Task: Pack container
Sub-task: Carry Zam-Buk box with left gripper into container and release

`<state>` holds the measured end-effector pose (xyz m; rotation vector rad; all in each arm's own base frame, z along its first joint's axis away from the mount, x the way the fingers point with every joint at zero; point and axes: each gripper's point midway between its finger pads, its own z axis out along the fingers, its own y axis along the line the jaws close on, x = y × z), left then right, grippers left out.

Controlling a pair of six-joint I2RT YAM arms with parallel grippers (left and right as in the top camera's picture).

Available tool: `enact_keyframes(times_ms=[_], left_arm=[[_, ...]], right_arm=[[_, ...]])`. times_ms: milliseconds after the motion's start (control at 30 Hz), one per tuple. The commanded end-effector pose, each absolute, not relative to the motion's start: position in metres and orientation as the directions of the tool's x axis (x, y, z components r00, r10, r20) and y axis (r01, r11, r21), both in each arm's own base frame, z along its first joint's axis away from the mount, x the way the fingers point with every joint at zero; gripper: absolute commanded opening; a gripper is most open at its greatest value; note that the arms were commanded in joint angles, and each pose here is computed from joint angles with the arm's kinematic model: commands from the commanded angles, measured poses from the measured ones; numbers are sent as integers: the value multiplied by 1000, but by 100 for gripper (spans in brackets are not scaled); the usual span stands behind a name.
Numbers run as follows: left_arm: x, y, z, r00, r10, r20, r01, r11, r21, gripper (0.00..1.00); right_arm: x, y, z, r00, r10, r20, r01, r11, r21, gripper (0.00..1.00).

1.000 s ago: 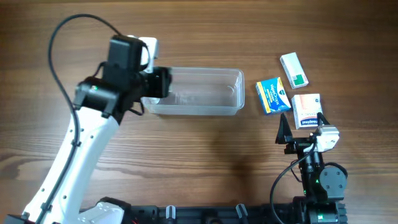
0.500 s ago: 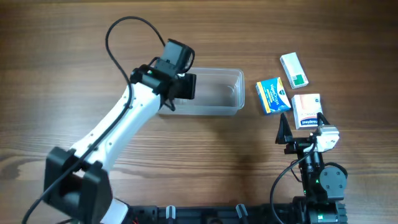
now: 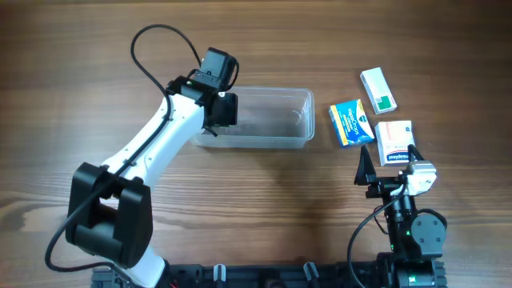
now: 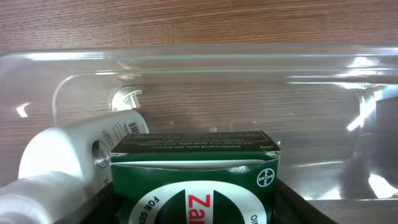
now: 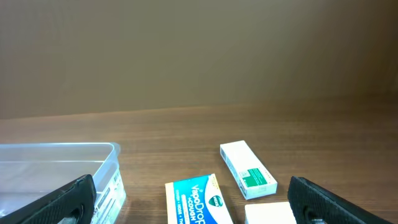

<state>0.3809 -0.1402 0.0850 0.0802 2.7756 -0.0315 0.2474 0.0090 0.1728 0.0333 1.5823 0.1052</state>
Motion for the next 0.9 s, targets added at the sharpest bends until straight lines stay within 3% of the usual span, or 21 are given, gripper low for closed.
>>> enact_keyframes(times_ms=[0, 233, 400, 600, 767, 867], left_arm=[[384, -141, 88, -929, 41, -367, 47, 999, -8, 60], [381, -139, 77, -940, 45, -337, 46, 999, 4, 61], [376, -137, 68, -952, 50, -301, 47, 999, 18, 78], [371, -135, 68, -957, 52, -285, 48, 999, 24, 82], [371, -146, 70, -959, 51, -280, 64, 997, -36, 66], [369, -153, 72, -959, 51, -277, 75, 994, -75, 49]], right_arm=[[248, 6, 173, -9, 80, -997, -33, 996, 81, 100], [248, 6, 173, -9, 80, -997, -33, 996, 81, 100], [248, 6, 173, -9, 80, -997, -33, 996, 81, 100], [248, 6, 173, -9, 80, -997, -33, 996, 81, 100], [248, 6, 173, -9, 80, -997, -33, 996, 81, 100], [248, 6, 173, -9, 80, -997, -33, 996, 81, 100]])
